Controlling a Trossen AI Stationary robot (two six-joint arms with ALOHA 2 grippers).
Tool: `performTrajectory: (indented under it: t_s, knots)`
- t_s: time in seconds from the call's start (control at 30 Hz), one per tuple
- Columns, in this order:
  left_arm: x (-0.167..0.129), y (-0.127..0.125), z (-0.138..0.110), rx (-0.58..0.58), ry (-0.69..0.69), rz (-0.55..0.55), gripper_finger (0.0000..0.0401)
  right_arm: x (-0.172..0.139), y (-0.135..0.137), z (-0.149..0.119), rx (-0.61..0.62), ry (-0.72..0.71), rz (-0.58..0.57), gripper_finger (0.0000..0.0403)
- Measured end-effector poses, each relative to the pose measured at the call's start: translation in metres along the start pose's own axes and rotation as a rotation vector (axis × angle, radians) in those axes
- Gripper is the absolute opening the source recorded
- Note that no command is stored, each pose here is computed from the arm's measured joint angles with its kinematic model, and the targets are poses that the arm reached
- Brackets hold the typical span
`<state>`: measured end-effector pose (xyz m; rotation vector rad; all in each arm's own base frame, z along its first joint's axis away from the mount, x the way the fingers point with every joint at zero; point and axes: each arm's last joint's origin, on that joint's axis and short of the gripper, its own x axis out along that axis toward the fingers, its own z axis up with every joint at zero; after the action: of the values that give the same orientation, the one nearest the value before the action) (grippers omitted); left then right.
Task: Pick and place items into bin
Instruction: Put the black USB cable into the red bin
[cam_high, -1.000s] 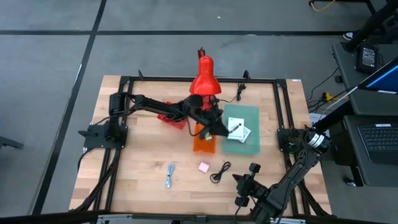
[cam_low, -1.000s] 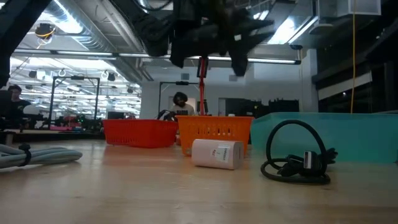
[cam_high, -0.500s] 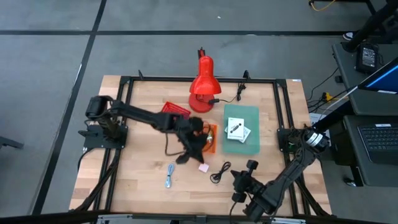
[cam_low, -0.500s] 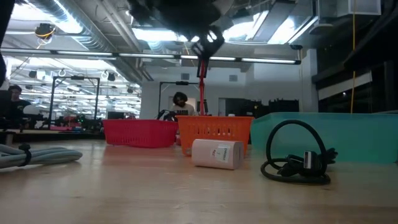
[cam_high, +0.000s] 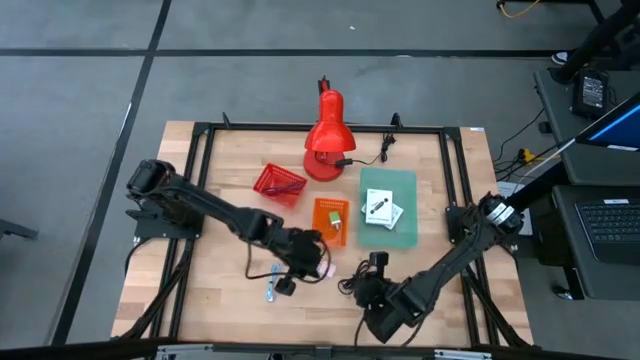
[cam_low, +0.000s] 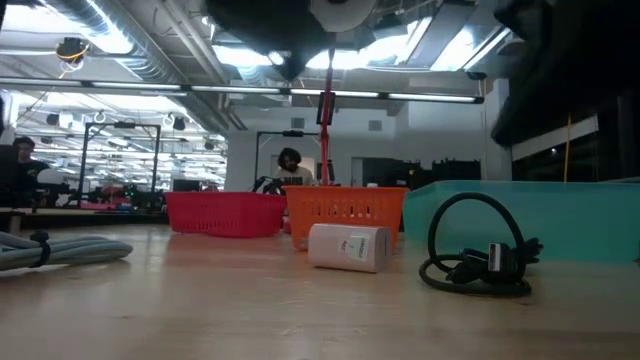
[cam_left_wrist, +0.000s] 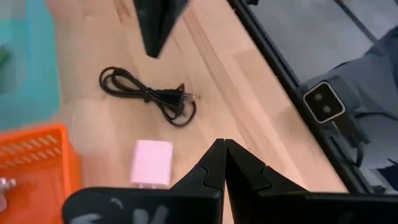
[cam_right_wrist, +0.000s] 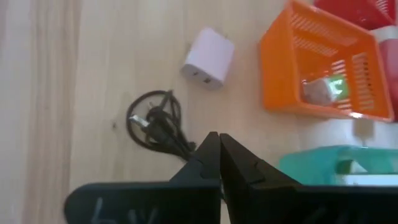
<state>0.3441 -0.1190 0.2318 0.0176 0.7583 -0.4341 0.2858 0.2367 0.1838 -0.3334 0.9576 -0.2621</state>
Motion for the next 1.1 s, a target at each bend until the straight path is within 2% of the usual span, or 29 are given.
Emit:
performTrajectory:
  t_s: [0.2, 0.47, 0.7, 0.8, 0.9, 0.97, 1.1]
  knots:
    - [-0.024, -0.033, -0.023, -0.007, -0.11, 0.121, 0.0001, -0.017, -0.014, 0.013, -0.055, -0.051, 0.065, 0.0]
    - [-0.051, -0.058, -0.067, -0.061, -0.336, 0.252, 0.0002, -0.009, -0.03, 0.04, -0.116, -0.11, 0.288, 0.0]
    - [-0.052, -0.065, -0.095, -0.148, -0.309, 0.225, 0.0002, 0.004, -0.045, 0.046, -0.089, -0.079, 0.307, 0.0]
    - [-0.051, -0.067, -0.102, -0.159, -0.293, 0.216, 0.0002, 0.007, -0.049, 0.044, -0.101, -0.026, 0.353, 0.0]
    - [-0.05, -0.069, -0.106, -0.15, -0.285, 0.214, 0.0002, 0.01, -0.052, 0.043, -0.064, 0.028, 0.411, 0.0]
    - [-0.05, -0.07, -0.107, -0.149, -0.284, 0.215, 0.0002, 0.012, -0.055, 0.042, -0.028, 0.06, 0.41, 0.0]
    - [-0.05, -0.068, -0.107, -0.146, -0.292, 0.248, 0.0002, 0.014, -0.058, 0.038, -0.043, 0.115, 0.419, 0.0001]
